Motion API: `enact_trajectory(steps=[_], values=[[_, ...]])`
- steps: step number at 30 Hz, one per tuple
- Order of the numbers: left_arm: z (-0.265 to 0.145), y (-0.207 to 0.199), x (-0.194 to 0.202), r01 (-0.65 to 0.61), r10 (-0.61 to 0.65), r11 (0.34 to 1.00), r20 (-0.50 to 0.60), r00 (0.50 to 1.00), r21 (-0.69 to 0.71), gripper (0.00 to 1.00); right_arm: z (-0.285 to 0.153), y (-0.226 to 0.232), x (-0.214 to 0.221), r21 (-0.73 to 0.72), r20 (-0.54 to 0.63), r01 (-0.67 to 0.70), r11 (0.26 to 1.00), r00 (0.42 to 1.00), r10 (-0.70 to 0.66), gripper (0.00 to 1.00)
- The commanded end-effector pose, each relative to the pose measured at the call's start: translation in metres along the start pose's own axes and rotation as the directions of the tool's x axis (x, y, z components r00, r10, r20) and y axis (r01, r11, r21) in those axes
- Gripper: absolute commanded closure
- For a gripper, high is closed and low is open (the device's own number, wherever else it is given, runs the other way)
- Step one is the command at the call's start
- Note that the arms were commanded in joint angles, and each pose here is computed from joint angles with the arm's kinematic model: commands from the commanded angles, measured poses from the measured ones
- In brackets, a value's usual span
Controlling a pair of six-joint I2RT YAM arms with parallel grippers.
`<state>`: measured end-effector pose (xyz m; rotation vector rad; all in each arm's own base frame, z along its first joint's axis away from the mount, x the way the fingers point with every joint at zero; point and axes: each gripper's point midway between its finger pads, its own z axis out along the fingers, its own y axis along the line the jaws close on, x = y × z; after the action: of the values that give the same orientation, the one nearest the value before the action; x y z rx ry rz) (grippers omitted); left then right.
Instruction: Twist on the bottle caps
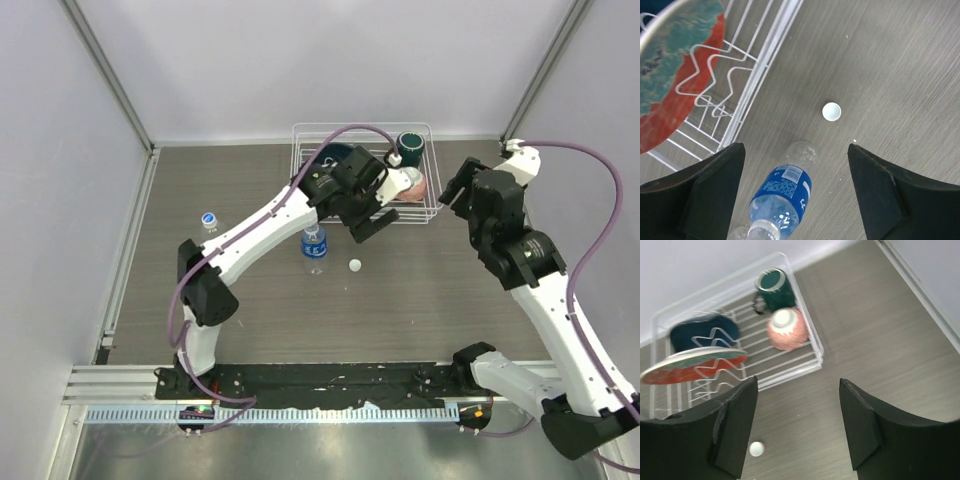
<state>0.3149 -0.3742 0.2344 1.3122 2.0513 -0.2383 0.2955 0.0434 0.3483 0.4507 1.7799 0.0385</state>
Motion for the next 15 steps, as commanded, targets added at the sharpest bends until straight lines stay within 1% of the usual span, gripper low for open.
enact_trajectory(steps=[1, 2, 4, 5, 6, 7, 9, 10, 12, 13, 15], values=[[0.009, -0.017, 0.006, -0.060, 0.063, 0.995, -0.040, 0.997, 0.074, 0.16, 0.004, -0.007, 0.005, -0.077, -0.061, -0.155, 0.985, 0.987, 0.150, 0.28], [0.015, -0.020, 0.013, -0.065, 0.071, 0.994, -0.065, 0.995, 0.084, 0.20, 0.004, -0.010, 0.002, -0.075, -0.045, -0.170, 0.983, 0.985, 0.167, 0.28], [0.030, -0.035, 0.028, -0.067, 0.084, 0.986, -0.107, 0.991, 0.154, 0.25, -0.002, -0.011, -0.003, -0.086, -0.020, -0.192, 0.978, 0.981, 0.191, 0.32], [0.035, -0.038, 0.032, -0.070, 0.089, 0.984, -0.113, 0.990, 0.162, 0.31, -0.003, -0.012, -0.005, -0.090, -0.013, -0.199, 0.976, 0.980, 0.198, 0.33], [0.039, -0.040, 0.034, -0.070, 0.089, 0.984, -0.112, 0.990, 0.165, 0.34, -0.004, -0.014, -0.003, -0.086, -0.011, -0.208, 0.974, 0.978, 0.208, 0.38], [0.047, -0.042, 0.049, -0.072, 0.097, 0.982, -0.143, 0.985, 0.173, 0.35, -0.005, -0.016, -0.002, -0.080, -0.006, -0.213, 0.974, 0.977, 0.213, 0.40], [0.057, -0.042, 0.047, -0.085, 0.104, 0.982, -0.109, 0.989, 0.166, 0.37, -0.010, -0.020, -0.002, -0.083, 0.014, -0.239, 0.968, 0.971, 0.241, 0.47], [0.060, -0.043, 0.051, -0.096, 0.114, 0.981, -0.104, 0.988, 0.166, 0.38, -0.013, -0.021, -0.002, -0.089, 0.021, -0.248, 0.965, 0.968, 0.251, 0.49], [0.072, -0.045, 0.060, -0.105, 0.122, 0.982, -0.099, 0.988, 0.158, 0.42, -0.017, -0.022, 0.001, -0.109, 0.028, -0.262, 0.959, 0.963, 0.267, 0.50], [0.079, -0.046, 0.062, -0.105, 0.122, 0.982, -0.102, 0.987, 0.156, 0.43, -0.018, -0.022, 0.002, -0.113, 0.026, -0.269, 0.957, 0.962, 0.273, 0.53], [0.087, -0.047, 0.070, -0.101, 0.121, 0.982, -0.122, 0.985, 0.159, 0.41, -0.019, -0.021, 0.005, -0.125, 0.018, -0.273, 0.954, 0.961, 0.277, 0.54]])
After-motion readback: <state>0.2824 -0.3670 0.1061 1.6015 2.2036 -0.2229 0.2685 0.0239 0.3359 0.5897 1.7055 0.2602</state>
